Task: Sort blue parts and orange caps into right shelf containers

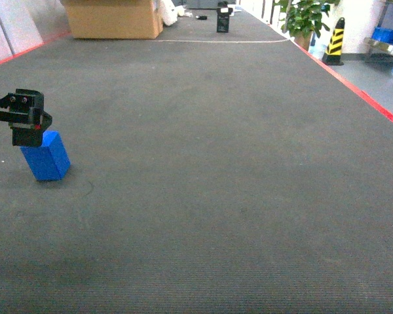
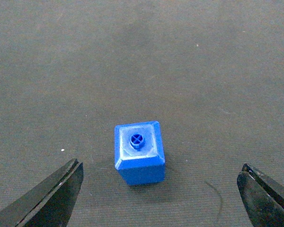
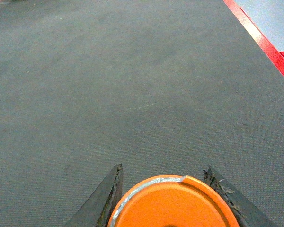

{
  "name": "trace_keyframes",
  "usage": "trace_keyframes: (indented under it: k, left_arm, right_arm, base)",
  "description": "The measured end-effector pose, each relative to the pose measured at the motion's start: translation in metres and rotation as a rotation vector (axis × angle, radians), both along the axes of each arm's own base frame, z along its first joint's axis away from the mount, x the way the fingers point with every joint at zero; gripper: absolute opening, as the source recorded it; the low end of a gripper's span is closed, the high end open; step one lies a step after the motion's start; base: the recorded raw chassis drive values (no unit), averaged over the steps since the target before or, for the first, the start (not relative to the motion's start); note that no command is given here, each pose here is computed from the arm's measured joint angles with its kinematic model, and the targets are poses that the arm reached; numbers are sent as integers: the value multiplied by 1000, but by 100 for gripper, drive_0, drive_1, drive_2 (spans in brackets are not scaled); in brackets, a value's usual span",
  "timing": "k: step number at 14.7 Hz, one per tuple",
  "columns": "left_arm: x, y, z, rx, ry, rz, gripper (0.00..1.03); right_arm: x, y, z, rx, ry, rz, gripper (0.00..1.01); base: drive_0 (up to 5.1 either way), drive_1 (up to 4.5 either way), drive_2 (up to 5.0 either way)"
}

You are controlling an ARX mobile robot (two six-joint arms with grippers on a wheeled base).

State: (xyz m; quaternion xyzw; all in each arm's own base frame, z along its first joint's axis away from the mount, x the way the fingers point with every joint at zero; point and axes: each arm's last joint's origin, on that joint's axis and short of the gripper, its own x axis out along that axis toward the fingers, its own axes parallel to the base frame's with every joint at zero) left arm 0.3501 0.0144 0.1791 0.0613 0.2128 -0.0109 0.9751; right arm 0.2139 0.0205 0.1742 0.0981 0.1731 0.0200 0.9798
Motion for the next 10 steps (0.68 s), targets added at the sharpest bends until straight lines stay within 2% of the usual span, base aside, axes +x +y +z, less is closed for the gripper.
trace_keyframes:
  k: [2,3,7,10]
  left_arm:
    - [21,11,-1,9,24,17,98]
    - [30,14,-2,5,41,12,98]
    - [59,14,-11,-3,91,12,98]
    - [81,15,-18,-27,131,23,98]
  right_arm:
    - [-2,-2,4,12,-22,-8,44]
    - [-2,-7,2,15,-21,-31,44]
    - [-1,-14,-4,25,13,-64,44]
    - [-1,-18,-4,28,18,-78,44]
  base:
    - [0,0,0]
    - [0,0,0]
    - [0,0,0]
    - [0,0,0]
